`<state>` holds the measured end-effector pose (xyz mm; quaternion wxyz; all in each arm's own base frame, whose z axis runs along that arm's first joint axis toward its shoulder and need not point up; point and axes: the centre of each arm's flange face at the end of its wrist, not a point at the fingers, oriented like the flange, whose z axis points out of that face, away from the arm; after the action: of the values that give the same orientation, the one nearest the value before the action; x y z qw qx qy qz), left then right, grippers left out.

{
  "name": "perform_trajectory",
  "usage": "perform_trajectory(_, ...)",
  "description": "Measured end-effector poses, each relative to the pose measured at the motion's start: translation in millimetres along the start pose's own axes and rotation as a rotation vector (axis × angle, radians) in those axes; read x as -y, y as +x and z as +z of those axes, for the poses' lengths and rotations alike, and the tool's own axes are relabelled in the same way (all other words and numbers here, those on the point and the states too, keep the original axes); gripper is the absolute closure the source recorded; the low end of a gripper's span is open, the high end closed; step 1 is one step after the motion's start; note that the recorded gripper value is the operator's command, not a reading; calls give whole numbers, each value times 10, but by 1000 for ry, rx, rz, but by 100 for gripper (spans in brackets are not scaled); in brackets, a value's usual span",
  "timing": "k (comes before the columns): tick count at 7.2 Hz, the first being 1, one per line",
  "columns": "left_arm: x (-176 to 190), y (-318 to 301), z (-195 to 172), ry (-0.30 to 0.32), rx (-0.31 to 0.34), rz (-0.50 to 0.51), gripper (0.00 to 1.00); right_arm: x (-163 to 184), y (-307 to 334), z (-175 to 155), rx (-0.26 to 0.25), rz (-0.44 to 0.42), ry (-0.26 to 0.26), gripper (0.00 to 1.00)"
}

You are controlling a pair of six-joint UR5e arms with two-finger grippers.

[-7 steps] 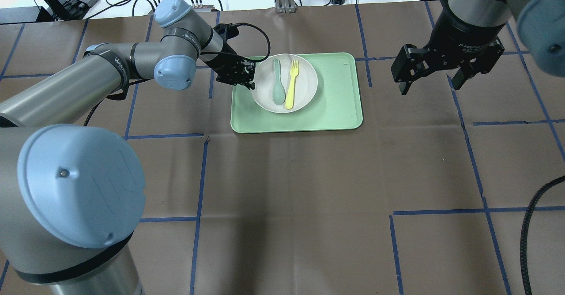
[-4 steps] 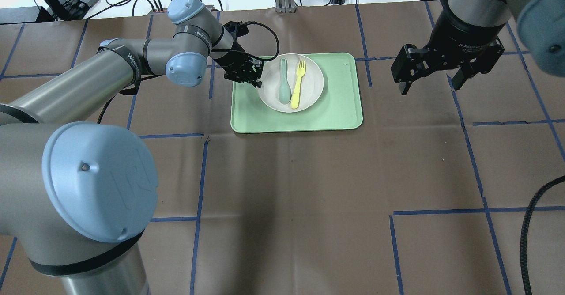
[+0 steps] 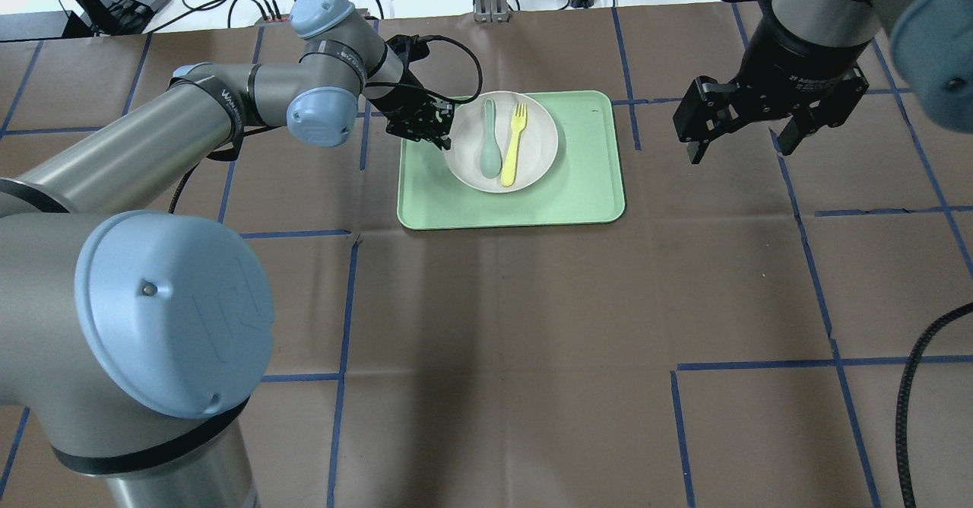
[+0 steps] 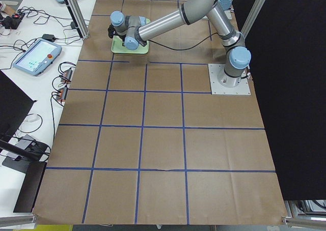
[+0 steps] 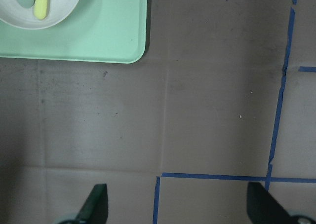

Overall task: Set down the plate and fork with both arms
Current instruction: 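Lower the plate onto the tray and open the left gripper, then raise the left gripper away from the tray while the right gripper moves toward the plate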

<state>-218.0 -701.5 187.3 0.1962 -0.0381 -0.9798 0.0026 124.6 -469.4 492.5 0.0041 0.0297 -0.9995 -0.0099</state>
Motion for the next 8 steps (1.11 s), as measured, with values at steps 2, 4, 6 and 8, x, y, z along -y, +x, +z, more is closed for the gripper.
perform_trajectory(2,13,-37,-14,3,1,0,79,0,0,0,0,0,0,0)
perform_trajectory(4,11,-50,-11,2,0,0,65,0,2,0,0,0,0,0)
perform_trajectory(6,-14,-44,-29,1,-1,-1,17,1,4,0,0,1,0,0)
perform_trajectory(8,-156,40,-286,6,32,3,0,0,2,0,0,0,0,0)
